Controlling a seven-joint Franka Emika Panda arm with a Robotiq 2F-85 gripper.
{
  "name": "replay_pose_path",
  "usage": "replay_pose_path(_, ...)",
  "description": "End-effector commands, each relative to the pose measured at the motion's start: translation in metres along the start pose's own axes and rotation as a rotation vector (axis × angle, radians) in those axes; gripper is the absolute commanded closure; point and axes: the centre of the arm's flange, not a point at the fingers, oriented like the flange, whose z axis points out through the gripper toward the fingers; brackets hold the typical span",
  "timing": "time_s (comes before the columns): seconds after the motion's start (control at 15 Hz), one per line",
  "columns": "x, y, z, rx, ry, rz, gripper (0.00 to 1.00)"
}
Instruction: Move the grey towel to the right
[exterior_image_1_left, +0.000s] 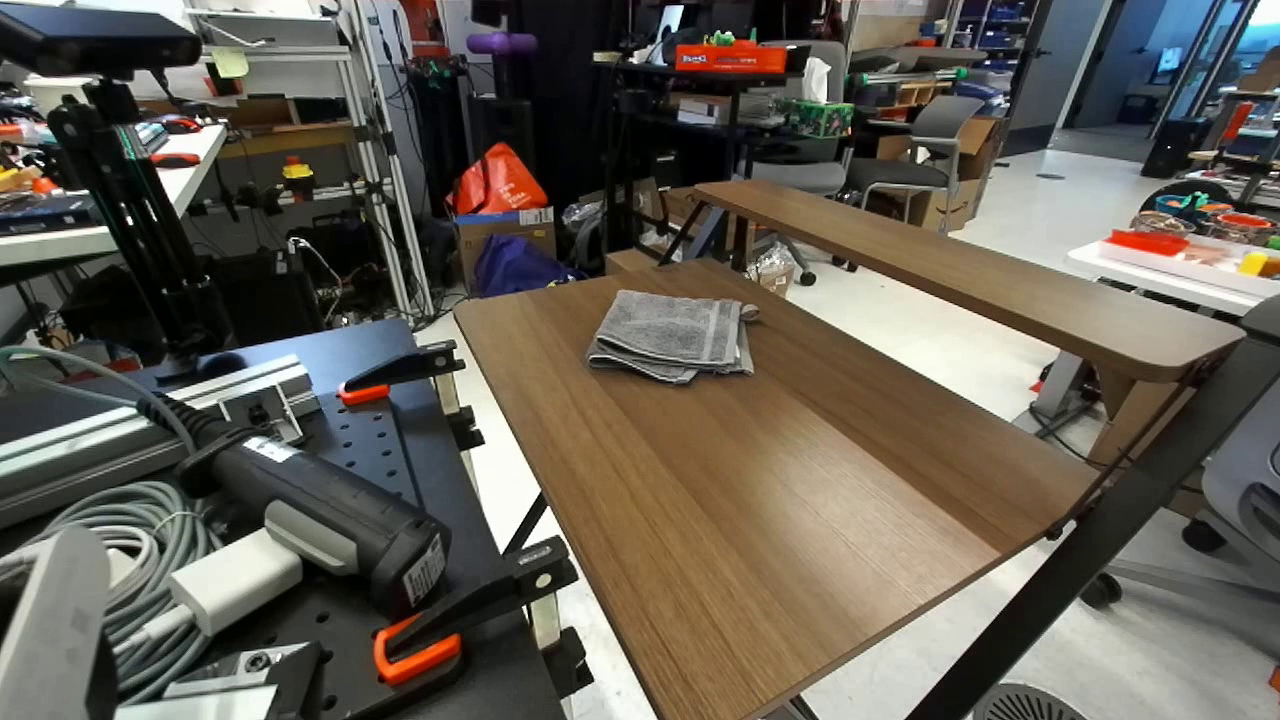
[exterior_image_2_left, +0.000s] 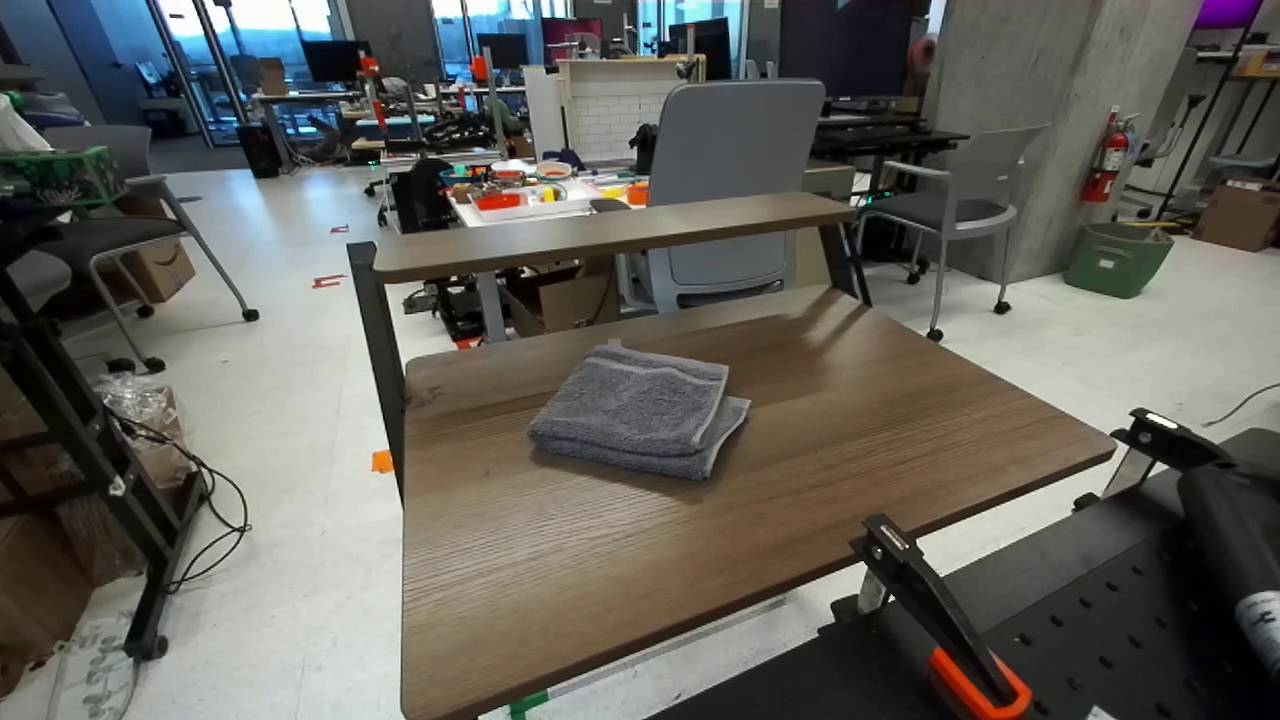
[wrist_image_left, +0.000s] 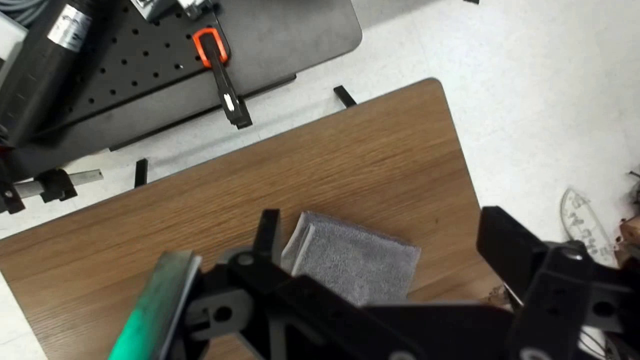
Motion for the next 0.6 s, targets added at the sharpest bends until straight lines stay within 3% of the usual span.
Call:
replay_pose_path(0.0,0.046,-0.047,0.036,-0.052,0.070,0.066,0.00)
replay_pose_path(0.27,0.071,-0.069,0.089,-0.109,0.173,0.127,0.00)
replay_pose_path(0.53,0.095,-0.071,0.126,-0.107,0.203,0.177,0.00)
